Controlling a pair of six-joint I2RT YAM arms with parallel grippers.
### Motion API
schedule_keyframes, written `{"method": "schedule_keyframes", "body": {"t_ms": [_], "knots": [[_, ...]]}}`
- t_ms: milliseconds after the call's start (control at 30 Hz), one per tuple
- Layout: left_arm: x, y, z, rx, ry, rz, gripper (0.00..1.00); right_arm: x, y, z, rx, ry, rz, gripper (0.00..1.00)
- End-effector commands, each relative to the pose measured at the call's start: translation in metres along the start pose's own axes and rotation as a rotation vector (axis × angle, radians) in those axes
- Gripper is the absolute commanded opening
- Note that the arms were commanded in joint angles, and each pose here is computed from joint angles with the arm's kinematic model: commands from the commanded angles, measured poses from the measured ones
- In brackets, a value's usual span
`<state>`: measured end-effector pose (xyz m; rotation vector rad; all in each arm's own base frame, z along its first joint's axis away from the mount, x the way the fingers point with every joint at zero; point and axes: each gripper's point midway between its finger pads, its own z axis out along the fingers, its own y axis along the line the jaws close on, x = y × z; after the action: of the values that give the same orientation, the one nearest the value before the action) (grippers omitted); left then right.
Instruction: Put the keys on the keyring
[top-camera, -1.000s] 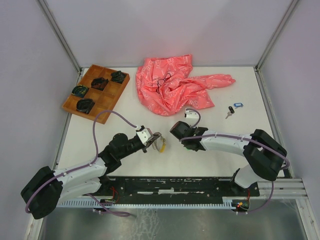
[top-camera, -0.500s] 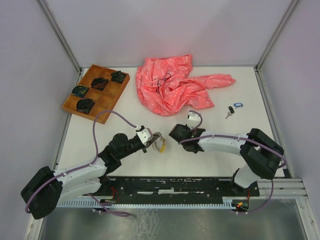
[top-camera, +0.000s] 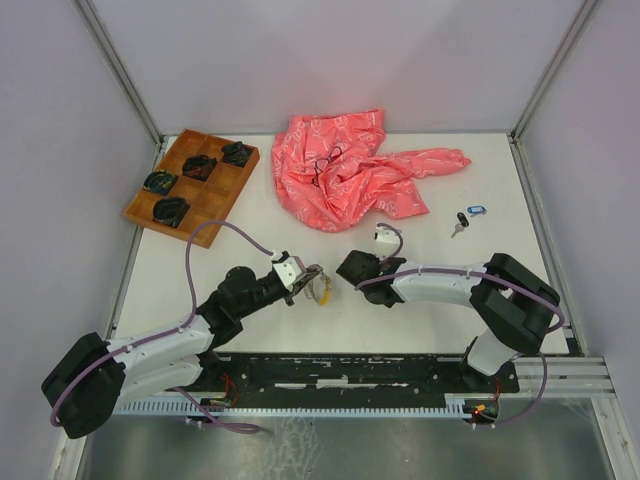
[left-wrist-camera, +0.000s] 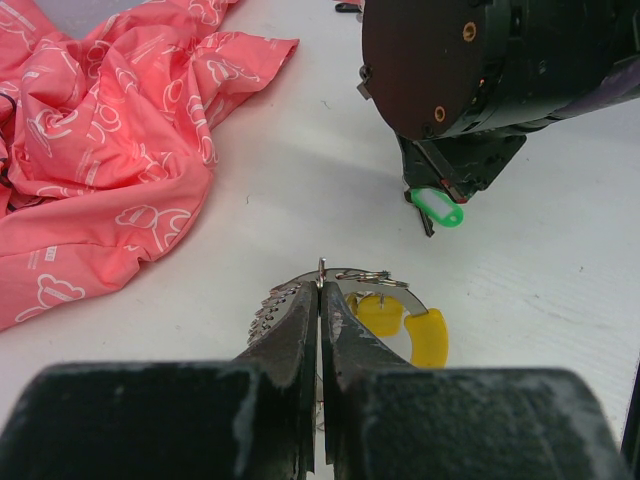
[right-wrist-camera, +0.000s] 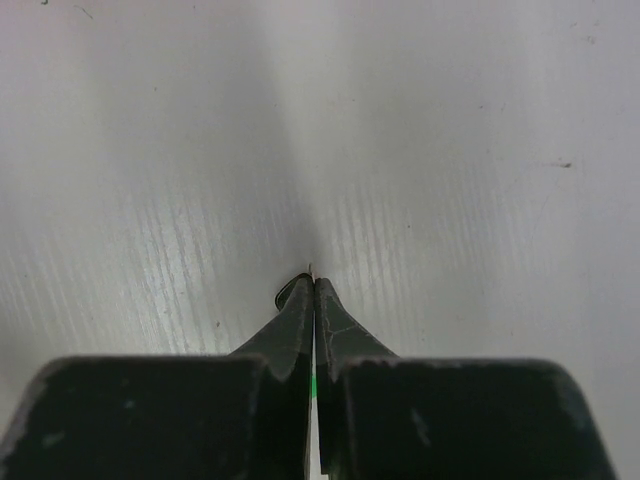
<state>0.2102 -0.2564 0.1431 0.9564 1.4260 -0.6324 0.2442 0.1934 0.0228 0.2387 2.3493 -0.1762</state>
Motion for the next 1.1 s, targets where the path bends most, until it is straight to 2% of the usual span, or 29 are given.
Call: {"method": "schedule_keyframes", "body": {"t_ms": [0, 133, 367, 467, 600, 833, 1067], "knots": [[-0.024, 0.005, 0.004, -0.004, -0.06, 0.027, 0.03, -0.012, -0.001, -0.004, -0.002, -0.045, -0.042, 0.01], [-0.024, 0.005, 0.004, -0.004, -0.06, 0.028, 0.03, -0.016, 0.007, -0.009, -0.075, 0.037, -0.192, 0.01], [-0.024, 0.004, 0.004, 0.001, -0.06, 0.027, 0.03, -0.012, 0.006, -0.017, -0.165, 0.256, -0.422, 0.01], [-0.024, 0.003, 0.004, 0.003, -0.057, 0.028, 0.03, -0.009, 0.012, -0.015, -0.22, 0.304, -0.505, 0.01], [-0.023, 0.003, 0.005, 0.003, -0.056, 0.028, 0.03, -0.003, 0.027, -0.01, -0.288, 0.343, -0.602, 0.01], [-0.023, 0.003, 0.005, 0.005, -0.053, 0.028, 0.03, -0.003, 0.041, 0.001, -0.313, 0.343, -0.663, 0.01], [-0.023, 0.003, 0.005, 0.005, -0.054, 0.028, 0.03, -0.01, 0.043, -0.007, -0.354, 0.301, -0.635, 0.19]]}}
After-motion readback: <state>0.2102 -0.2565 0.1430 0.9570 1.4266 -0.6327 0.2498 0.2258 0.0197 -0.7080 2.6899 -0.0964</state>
